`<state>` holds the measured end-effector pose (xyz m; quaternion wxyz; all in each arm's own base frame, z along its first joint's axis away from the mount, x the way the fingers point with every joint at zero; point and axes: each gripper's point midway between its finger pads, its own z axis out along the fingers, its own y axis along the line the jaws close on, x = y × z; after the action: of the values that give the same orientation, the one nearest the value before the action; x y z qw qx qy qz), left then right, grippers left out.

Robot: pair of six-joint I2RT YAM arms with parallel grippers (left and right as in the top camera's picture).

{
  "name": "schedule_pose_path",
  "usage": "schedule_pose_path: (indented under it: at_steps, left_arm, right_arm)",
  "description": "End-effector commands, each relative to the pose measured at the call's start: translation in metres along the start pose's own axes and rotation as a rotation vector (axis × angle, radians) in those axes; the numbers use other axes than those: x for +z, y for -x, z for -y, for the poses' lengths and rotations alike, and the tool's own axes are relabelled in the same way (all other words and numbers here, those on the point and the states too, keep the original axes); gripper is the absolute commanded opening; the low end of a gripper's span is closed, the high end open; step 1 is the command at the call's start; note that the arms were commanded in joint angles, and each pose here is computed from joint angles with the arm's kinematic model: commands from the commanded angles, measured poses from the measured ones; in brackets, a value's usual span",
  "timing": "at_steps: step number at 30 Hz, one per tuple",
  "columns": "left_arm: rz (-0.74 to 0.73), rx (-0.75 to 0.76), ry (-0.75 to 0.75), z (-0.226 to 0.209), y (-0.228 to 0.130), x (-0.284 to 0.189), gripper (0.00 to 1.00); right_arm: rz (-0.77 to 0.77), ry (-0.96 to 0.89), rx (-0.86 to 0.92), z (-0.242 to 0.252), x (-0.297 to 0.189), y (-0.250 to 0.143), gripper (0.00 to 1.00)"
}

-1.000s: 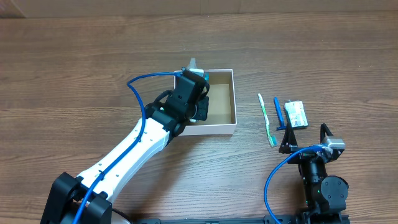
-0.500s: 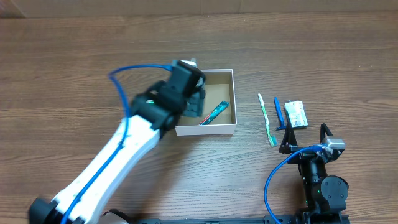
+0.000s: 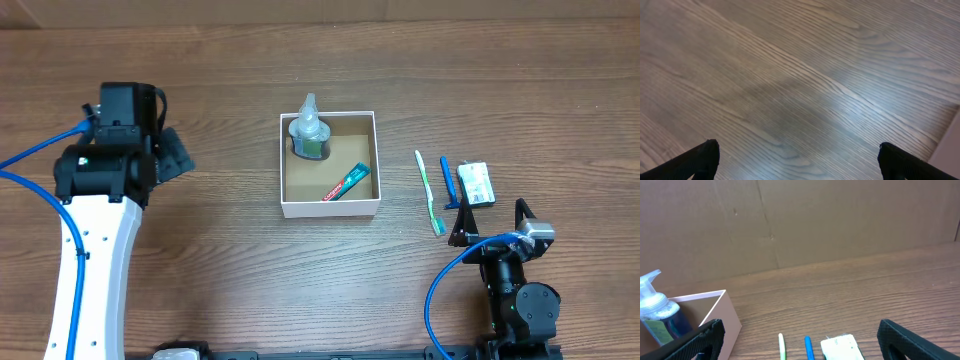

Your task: Pack container

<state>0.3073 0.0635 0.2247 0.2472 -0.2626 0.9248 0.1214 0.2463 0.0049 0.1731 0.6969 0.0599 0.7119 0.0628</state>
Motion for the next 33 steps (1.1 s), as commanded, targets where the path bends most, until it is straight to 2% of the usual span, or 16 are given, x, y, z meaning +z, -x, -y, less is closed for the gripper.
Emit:
schedule_pose_path:
  at_steps: [1, 15, 17, 20, 24, 28, 33]
  left_arm:
    - [0.015, -0.024, 0.013, -0.004, 0.005, -0.002, 1.00]
    - [0.014, -0.024, 0.014, -0.004, 0.005, -0.002, 1.00]
    - [0.014, -0.024, 0.014, -0.004, 0.005, -0.002, 1.00]
    - [0.015, -0.024, 0.013, -0.004, 0.005, -0.002, 1.00]
    - [0.015, -0.024, 0.013, -0.004, 0.005, -0.002, 1.00]
    - [0.014, -0.024, 0.014, -0.004, 0.005, -0.002, 1.00]
    - [0.014, -0.024, 0.014, -0.004, 0.005, -0.002, 1.00]
  right_arm:
    - [0.002, -0.001, -0.001, 0.001, 0.000, -0.002, 1.00]
    - [0.001, 0.009, 0.000, -0.001, 0.000, -0.002, 1.00]
    - [-0.019, 0.086, 0.005, -0.014, 0.000, -0.006, 1.00]
    - [-0.045, 0.266, 0.209, -0.045, -0.006, -0.003, 1.00]
    - [-0.049, 0.454, 0.282, -0.076, -0.018, 0.008, 1.00]
    - [-0.029, 0.481, 0.313, -0.082, -0.022, 0.024, 1.00]
    - [0.036, 0.446, 0.310, -0.083, -0.033, 0.086, 1.00]
